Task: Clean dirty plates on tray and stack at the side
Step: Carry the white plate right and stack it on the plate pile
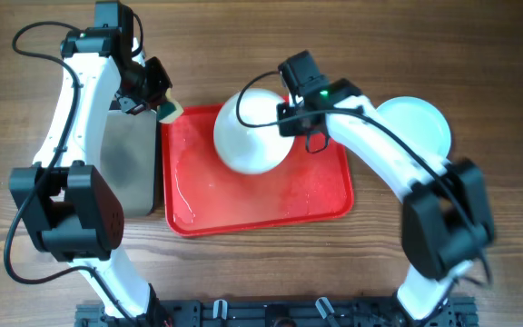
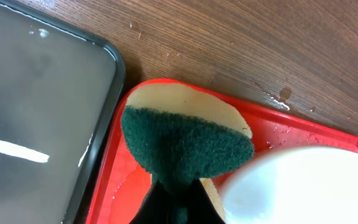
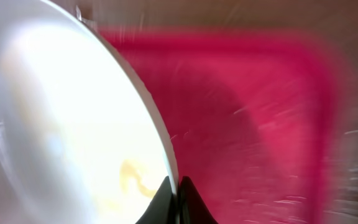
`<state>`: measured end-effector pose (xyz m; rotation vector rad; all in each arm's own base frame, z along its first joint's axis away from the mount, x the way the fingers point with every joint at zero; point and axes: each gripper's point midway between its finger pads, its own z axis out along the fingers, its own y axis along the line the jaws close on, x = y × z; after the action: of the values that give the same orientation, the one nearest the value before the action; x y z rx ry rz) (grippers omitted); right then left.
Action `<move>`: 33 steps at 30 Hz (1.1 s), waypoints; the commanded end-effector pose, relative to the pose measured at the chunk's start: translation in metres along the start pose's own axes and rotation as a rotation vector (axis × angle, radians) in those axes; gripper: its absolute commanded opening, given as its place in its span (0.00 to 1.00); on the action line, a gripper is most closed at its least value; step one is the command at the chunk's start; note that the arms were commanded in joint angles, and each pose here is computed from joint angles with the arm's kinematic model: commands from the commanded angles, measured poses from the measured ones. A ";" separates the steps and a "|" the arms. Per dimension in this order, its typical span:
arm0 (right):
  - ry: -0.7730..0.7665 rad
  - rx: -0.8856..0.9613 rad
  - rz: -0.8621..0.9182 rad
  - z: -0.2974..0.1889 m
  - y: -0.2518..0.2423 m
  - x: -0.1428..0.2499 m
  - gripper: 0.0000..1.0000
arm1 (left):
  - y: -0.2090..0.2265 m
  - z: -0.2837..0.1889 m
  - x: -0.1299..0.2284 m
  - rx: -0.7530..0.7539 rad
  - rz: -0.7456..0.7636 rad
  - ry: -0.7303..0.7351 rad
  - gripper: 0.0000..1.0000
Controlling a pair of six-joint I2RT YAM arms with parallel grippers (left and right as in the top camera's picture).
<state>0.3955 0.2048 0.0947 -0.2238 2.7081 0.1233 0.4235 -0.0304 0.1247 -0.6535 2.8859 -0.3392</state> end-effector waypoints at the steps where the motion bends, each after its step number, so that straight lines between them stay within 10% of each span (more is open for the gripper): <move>1: -0.255 0.309 -0.118 -0.069 -0.018 -0.036 0.04 | -0.001 0.002 0.008 0.013 0.024 0.021 0.04; 16: -0.606 0.926 -0.437 -0.182 0.029 -0.024 0.04 | 0.002 0.009 0.013 0.006 0.023 0.036 0.04; 33: -0.627 0.867 -0.433 -0.180 0.044 -0.022 0.04 | 0.001 0.009 0.011 0.009 0.024 0.030 0.04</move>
<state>0.3356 0.2242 0.2679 -0.4013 1.7913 -0.9891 0.4167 -0.0310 0.1118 -0.6619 2.9131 -0.3334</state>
